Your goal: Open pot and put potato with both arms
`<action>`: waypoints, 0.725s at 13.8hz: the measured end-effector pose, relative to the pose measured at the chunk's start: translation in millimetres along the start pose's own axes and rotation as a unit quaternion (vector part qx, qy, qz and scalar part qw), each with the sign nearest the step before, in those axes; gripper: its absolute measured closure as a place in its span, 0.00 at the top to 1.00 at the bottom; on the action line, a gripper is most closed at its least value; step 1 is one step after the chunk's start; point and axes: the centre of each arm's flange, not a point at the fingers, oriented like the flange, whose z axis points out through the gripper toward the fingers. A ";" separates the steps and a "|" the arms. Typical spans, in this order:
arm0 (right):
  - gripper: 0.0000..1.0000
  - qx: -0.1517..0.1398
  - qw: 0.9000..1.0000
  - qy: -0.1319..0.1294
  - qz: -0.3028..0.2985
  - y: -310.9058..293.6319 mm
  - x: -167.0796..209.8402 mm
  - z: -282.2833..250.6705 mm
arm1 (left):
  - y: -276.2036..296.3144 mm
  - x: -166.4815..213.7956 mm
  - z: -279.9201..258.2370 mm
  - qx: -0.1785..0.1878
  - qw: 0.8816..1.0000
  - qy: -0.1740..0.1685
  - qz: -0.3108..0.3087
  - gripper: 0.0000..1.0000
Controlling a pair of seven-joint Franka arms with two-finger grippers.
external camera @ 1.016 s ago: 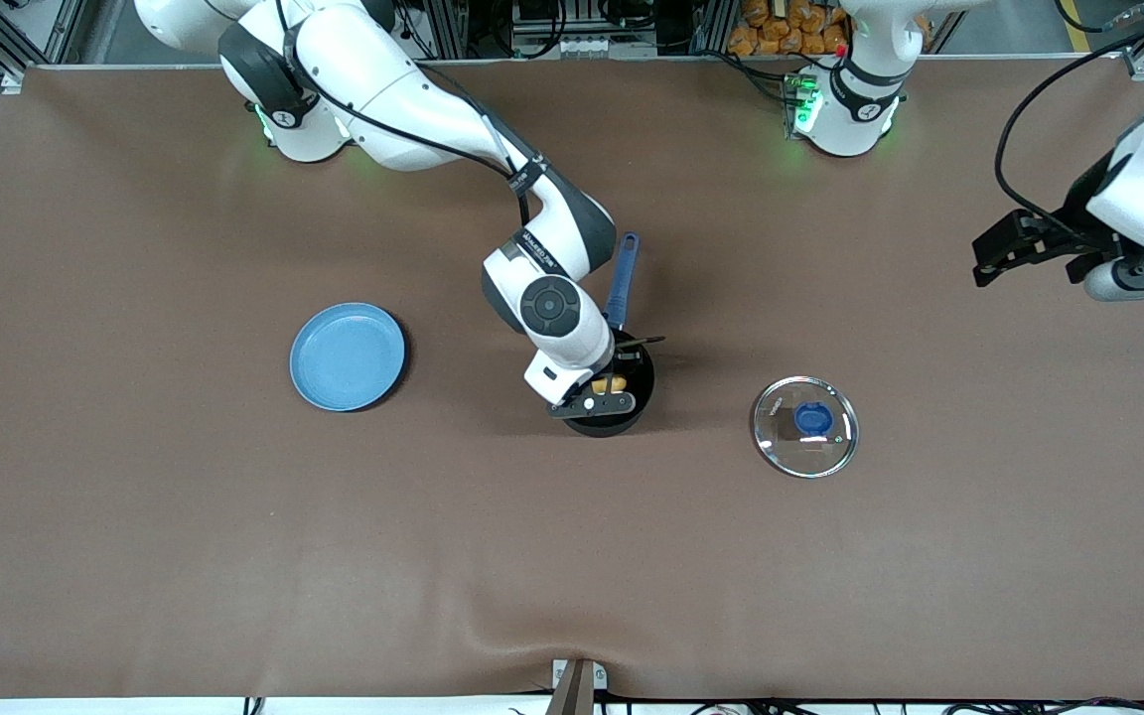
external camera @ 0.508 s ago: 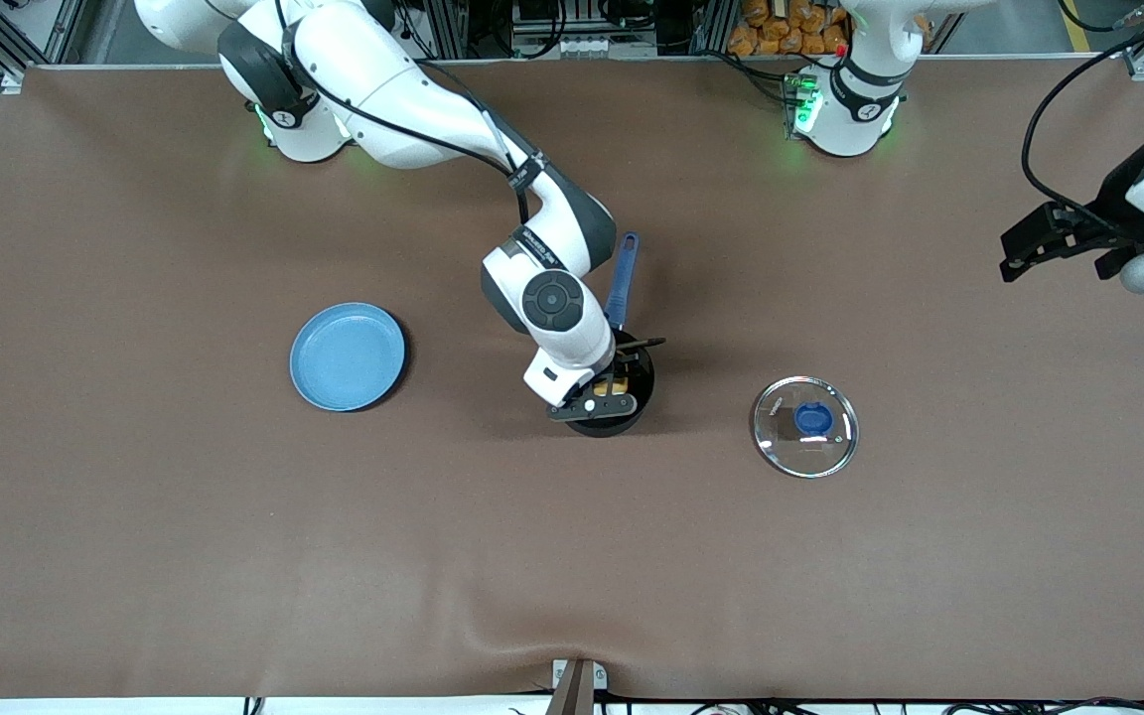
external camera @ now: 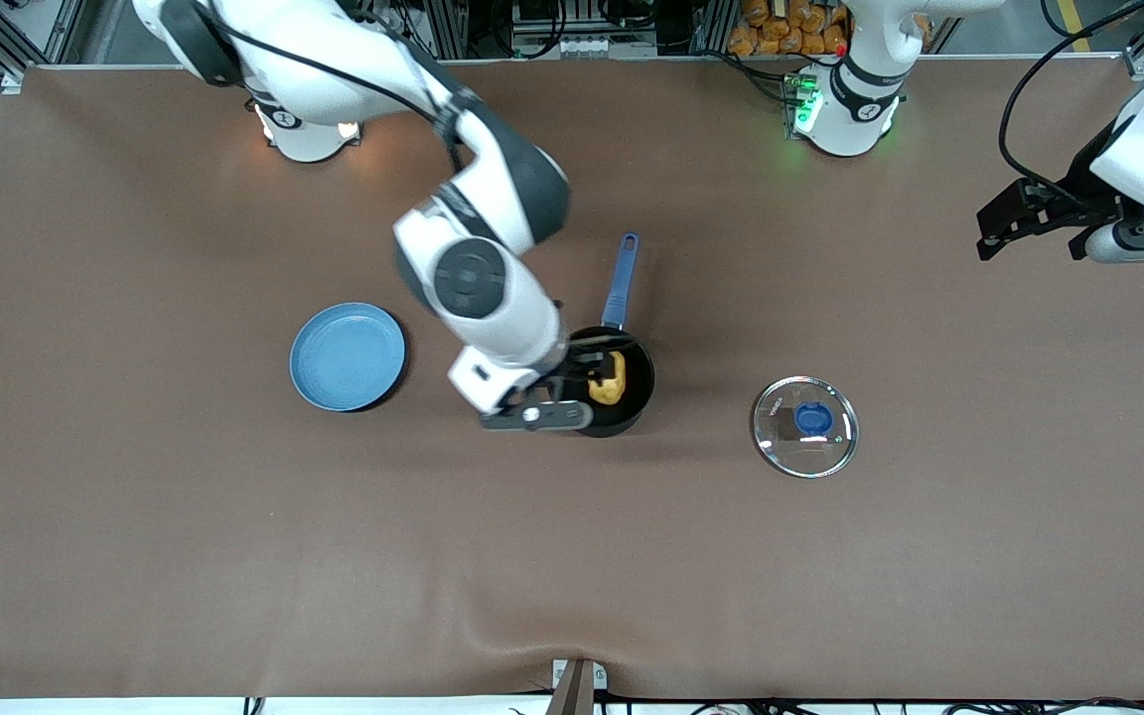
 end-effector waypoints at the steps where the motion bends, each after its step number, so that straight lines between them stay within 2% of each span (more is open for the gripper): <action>1: 1.00 0.003 1.000 0.007 0.015 20.7 10.5 -34.0 | -1.8 0.7 1.8 0.000 1.000 -0.001 -0.002 1.00; 4: 1.00 0.009 0.998 0.022 0.066 98.2 32.1 -136.5 | -3.6 1.5 4.0 -0.001 1.000 -0.003 -0.003 1.00; 6: 1.00 0.012 0.996 0.019 0.091 151.4 32.7 -194.9 | -3.5 2.1 7.4 -0.002 1.000 -0.006 -0.003 1.00; 8: 1.00 0.019 0.996 0.026 0.082 195.0 29.8 -241.0 | -3.0 3.5 12.4 -0.003 1.000 -0.010 -0.002 1.00; 9: 1.00 0.007 0.997 0.037 0.067 215.7 27.5 -260.8 | -2.6 4.3 13.9 -0.003 1.000 -0.011 -0.002 1.00; 10: 1.00 -0.016 0.998 0.037 0.042 236.1 23.0 -274.8 | -2.7 4.7 14.7 -0.003 1.000 -0.012 -0.002 1.00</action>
